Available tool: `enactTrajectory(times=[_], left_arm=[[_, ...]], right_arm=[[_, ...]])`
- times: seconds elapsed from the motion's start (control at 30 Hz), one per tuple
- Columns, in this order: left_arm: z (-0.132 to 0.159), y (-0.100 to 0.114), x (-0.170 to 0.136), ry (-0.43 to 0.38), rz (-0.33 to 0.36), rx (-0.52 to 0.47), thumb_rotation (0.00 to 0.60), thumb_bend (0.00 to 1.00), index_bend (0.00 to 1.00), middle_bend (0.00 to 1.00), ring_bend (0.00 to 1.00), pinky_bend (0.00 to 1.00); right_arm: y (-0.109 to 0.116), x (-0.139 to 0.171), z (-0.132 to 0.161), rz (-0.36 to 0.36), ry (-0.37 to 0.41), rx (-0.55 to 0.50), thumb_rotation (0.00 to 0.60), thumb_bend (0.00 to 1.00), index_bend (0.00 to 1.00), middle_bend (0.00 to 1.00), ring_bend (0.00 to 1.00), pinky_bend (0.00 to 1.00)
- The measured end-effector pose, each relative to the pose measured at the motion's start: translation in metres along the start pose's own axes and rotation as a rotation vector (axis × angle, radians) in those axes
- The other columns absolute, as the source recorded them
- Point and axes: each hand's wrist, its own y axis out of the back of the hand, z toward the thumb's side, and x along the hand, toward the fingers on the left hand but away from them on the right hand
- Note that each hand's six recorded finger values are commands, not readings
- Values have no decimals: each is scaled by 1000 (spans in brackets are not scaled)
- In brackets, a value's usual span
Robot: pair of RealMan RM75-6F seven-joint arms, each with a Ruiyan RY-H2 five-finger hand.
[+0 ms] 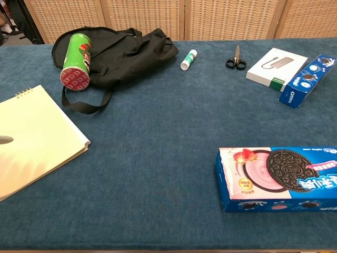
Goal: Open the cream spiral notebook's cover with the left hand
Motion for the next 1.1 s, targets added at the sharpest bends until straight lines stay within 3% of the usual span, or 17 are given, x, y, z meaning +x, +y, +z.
enactTrajectory(times=[0.13,0.47,1.1], left_arm=[[3,1,2,-16,0,-14,600,572,741,0,0,27],[43,9,-3,-195,5,-97,600,562,748,0,0,27],[92,24,-26,-337,-37,-279,600,566,752,0,0,27]], right_arm=[[0,0,0,2,0,-2,600,0,114,0,0,0],[0,0,0,3,-1,-6,600,0,115,0,0,0],[0,0,-1,7,-7,-10,600,0,115,0,0,0]])
